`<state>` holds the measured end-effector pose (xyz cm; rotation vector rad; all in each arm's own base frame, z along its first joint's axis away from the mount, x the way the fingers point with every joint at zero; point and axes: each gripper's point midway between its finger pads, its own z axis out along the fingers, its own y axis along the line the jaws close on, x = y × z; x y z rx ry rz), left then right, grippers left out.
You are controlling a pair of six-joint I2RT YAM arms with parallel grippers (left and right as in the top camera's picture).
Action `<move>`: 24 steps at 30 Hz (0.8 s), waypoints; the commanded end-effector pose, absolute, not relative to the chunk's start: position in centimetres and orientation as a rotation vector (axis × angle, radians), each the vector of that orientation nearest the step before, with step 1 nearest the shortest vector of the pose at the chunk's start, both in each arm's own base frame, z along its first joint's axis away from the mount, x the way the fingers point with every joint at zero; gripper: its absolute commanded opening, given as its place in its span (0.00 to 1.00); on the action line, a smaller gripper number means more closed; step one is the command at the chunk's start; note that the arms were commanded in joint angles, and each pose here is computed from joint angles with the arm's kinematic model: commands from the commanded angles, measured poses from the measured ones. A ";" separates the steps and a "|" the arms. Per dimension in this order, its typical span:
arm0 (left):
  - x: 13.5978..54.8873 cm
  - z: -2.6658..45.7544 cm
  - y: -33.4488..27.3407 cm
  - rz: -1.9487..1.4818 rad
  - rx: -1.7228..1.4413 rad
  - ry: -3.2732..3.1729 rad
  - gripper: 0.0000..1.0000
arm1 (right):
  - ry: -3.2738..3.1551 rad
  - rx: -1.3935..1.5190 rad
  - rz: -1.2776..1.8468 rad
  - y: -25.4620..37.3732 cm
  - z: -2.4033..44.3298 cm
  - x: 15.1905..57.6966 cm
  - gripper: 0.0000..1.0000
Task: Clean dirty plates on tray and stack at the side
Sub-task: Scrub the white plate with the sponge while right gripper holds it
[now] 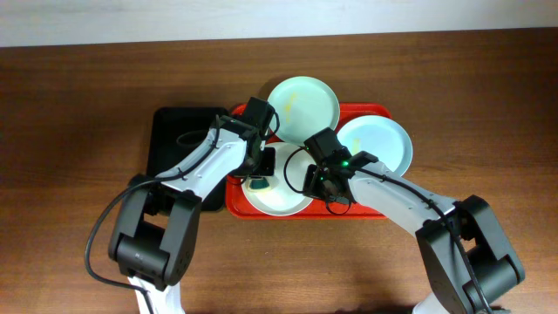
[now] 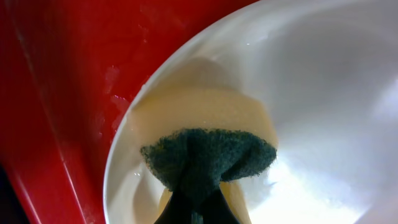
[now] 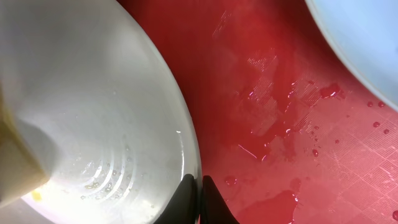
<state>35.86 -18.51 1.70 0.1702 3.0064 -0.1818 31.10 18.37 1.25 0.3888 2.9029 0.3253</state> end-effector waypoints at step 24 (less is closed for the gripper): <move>31.8 -2.5 -23.4 -0.686 0.359 3.170 0.00 | 2.913 0.365 0.272 17.8 0.8 30.6 0.04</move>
